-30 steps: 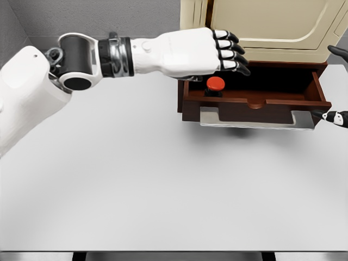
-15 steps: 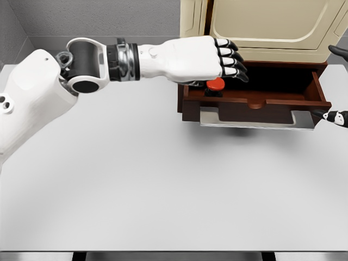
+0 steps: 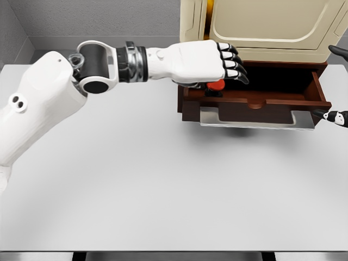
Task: Put the switch into the drawer with left arm, and close the drawer with right arm
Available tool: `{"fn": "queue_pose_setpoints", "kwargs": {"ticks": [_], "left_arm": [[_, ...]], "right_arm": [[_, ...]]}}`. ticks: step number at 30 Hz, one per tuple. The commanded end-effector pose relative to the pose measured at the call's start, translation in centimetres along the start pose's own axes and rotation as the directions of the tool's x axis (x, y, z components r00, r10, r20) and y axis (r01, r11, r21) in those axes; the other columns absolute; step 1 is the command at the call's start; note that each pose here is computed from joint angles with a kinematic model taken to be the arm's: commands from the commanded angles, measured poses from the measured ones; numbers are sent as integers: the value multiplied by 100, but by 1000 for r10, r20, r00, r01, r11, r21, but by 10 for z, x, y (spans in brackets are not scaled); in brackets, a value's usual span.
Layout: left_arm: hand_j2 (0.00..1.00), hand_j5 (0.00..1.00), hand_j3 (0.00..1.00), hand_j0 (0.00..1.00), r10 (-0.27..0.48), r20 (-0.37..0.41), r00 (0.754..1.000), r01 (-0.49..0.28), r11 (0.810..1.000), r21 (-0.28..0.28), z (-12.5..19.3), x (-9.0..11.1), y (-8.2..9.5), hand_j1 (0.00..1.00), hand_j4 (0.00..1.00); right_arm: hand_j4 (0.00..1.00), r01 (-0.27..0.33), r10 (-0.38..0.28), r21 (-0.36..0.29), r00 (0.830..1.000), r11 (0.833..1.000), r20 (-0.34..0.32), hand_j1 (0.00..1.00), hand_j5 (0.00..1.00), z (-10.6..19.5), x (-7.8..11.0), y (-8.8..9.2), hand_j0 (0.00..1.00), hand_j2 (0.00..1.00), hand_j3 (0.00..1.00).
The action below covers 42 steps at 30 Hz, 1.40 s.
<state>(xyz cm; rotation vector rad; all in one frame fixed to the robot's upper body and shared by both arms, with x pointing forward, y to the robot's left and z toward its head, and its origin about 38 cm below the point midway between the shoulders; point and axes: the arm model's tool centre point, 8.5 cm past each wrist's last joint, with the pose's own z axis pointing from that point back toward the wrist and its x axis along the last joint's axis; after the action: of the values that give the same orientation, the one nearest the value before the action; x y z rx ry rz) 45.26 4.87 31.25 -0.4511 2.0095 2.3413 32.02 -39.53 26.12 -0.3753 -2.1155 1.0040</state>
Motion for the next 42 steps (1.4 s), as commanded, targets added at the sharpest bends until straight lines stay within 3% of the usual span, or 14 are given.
{"fn": "queue_pose_setpoints", "kwargs": {"ticks": [1, 10, 21, 42], "left_arm": [[87, 87, 87, 87, 7, 2, 1000, -7, 1000, -2, -2, 0, -2, 87, 87], [87, 87, 87, 87, 5, 6, 1000, -5, 1000, -2, -12, 2, -3, 87, 87], [87, 87, 87, 87, 6, 43, 999, -7, 999, 32, -41, 10, 12, 87, 87], [89, 89, 89, 89, 33, -59, 998, -35, 999, -39, -6, -21, -9, 89, 89]], "right_arm": [[100, 3, -3, -3, 1000, 1000, 0, 100, 100, 0, 0, -1, 100, 100, 100], [100, 5, -5, -3, 1000, 1000, 0, 100, 100, 0, 0, -1, 100, 100, 100], [100, 9, -9, 1, 1000, 1000, -5, 100, 100, 2, 0, 0, 100, 100, 100], [100, 12, -12, 2, 1000, 1000, -9, 100, 100, 3, -1, 1, 100, 100, 100]]}}
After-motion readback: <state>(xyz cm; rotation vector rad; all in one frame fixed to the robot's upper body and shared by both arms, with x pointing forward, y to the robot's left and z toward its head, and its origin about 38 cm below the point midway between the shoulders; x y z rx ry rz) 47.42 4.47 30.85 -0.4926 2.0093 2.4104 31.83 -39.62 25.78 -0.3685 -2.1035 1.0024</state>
